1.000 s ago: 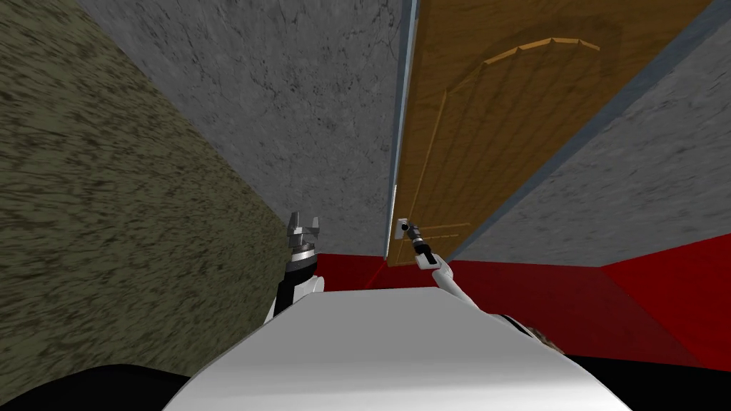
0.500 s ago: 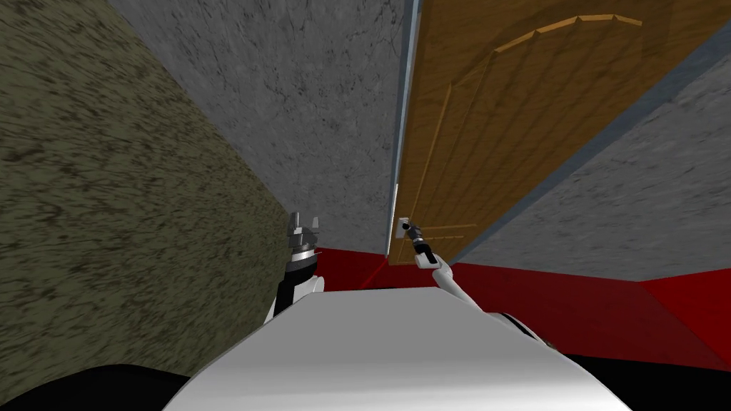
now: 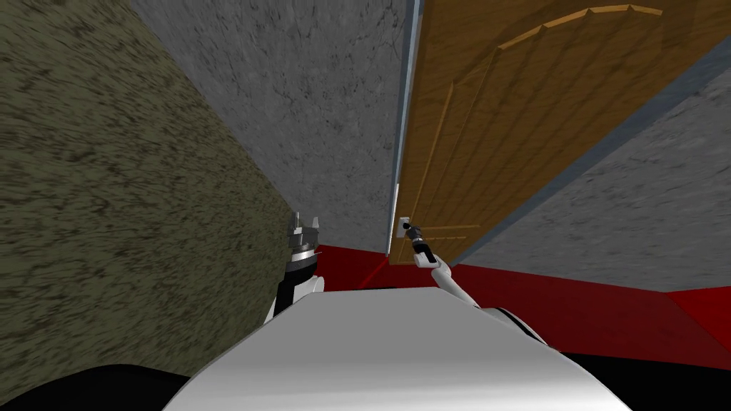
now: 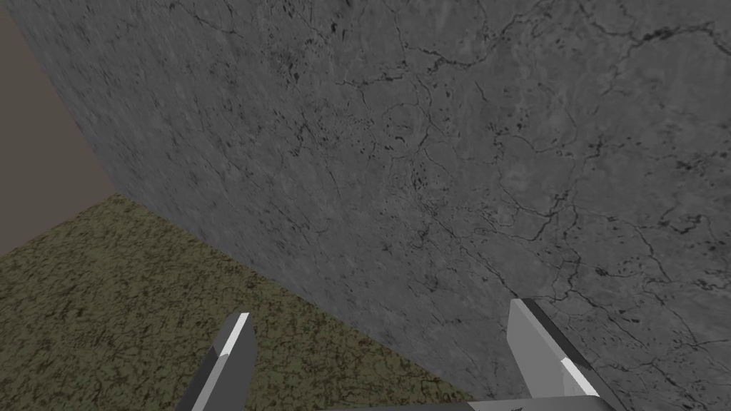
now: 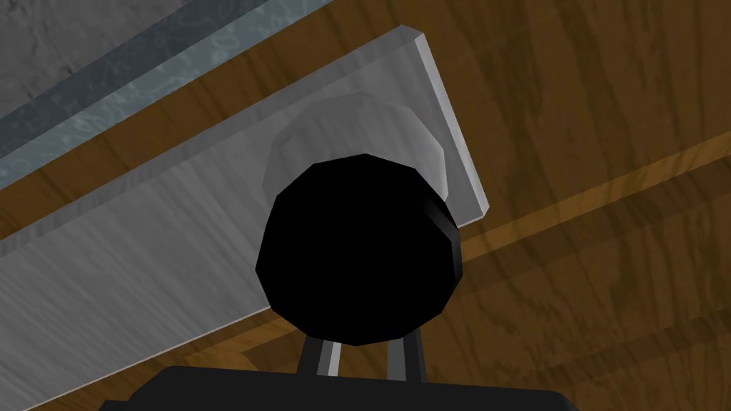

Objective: Pull the door open

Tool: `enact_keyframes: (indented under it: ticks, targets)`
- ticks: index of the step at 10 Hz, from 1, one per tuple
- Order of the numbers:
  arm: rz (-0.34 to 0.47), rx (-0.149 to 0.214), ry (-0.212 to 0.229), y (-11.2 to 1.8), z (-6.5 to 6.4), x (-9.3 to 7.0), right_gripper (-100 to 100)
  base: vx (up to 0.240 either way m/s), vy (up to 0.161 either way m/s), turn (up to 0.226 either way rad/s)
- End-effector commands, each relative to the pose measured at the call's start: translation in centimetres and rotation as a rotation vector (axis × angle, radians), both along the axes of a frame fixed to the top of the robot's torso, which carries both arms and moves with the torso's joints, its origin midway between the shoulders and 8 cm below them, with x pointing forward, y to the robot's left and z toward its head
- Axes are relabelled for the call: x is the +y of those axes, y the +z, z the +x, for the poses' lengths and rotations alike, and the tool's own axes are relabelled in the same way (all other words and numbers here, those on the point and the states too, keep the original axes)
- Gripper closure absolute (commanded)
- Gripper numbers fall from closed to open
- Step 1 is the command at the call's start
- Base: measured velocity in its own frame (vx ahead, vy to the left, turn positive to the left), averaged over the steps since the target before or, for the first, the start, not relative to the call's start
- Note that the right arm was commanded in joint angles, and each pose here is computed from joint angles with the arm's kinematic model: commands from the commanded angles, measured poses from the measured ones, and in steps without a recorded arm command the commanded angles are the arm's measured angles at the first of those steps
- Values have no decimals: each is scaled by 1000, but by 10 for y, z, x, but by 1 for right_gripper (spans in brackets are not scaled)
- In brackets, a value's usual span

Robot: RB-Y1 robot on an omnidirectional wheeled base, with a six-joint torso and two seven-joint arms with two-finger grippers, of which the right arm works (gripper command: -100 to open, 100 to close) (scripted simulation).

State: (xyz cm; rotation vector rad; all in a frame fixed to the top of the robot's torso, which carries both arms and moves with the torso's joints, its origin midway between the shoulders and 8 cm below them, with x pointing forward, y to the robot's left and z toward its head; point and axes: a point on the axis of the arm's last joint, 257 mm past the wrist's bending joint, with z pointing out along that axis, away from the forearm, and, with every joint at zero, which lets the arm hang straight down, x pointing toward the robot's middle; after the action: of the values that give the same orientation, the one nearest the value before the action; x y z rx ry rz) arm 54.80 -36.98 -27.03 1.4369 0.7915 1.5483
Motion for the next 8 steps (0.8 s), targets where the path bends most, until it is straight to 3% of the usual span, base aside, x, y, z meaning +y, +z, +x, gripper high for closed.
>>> enact_keyframes:
  ticks: [1,5,6,8]
  targets:
    - [1,-53,17,23,7,11,100,12,9,-10]
    - [1,-47,16,20,7,11,100,1,1,-8]
    - [70,-52,16,21,8,9,100,-39,-22,113]
    - [70,-52,16,21,8,9,100,-29,-27,42]
